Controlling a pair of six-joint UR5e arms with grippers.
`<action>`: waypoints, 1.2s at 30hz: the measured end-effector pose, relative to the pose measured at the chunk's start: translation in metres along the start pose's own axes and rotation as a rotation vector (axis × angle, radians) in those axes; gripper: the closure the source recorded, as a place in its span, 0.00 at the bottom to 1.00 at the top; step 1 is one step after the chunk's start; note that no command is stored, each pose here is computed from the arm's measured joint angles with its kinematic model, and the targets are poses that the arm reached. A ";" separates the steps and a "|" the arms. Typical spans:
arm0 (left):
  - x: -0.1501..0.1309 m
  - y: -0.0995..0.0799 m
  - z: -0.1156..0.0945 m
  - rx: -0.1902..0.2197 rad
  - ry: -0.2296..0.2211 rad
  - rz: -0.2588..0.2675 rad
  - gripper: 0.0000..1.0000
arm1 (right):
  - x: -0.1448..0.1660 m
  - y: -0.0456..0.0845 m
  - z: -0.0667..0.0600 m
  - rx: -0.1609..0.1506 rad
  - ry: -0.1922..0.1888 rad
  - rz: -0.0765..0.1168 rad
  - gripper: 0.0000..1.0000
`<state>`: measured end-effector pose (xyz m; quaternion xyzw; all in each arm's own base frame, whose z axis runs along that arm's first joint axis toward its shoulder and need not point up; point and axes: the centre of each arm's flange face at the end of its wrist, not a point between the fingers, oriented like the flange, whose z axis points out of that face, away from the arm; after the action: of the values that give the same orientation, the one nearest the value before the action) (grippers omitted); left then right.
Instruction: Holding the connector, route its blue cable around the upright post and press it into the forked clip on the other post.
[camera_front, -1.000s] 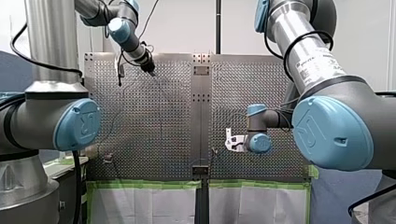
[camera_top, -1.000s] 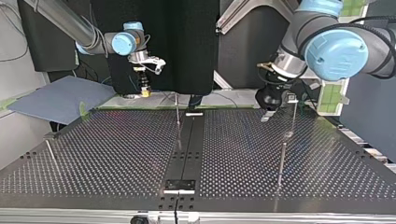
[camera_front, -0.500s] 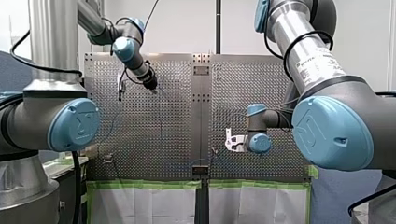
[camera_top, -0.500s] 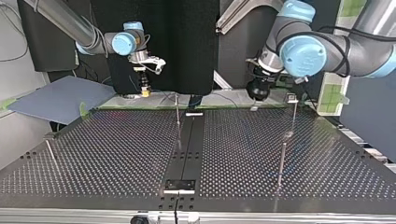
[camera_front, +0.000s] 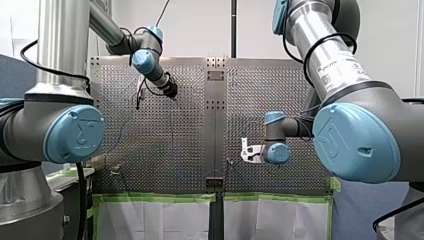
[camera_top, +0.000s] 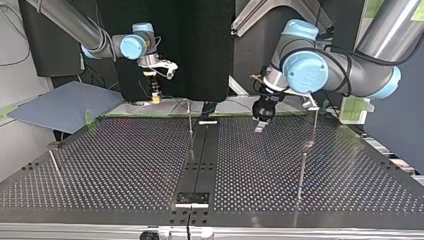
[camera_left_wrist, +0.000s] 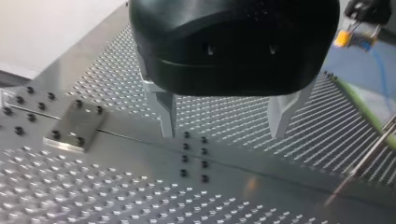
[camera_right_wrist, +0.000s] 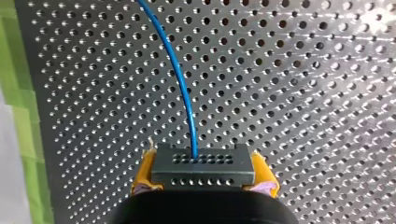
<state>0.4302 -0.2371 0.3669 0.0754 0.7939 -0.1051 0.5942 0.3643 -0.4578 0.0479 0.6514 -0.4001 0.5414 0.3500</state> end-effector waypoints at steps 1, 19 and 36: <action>-0.002 0.000 0.001 -0.003 -0.011 0.008 0.01 | -0.001 0.000 -0.001 -0.002 -0.007 -0.002 1.00; -0.025 0.013 0.016 -0.112 -0.168 0.151 0.01 | -0.031 0.014 -0.036 -0.143 -0.141 -0.059 1.00; -0.041 0.021 0.027 -0.219 -0.295 0.260 0.01 | -0.034 0.011 -0.042 -0.166 -0.155 -0.111 1.00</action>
<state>0.4716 -0.2238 0.3977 0.0962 0.6886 0.0494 0.7171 0.3334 -0.4204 0.0220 0.6812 -0.4330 0.4339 0.4002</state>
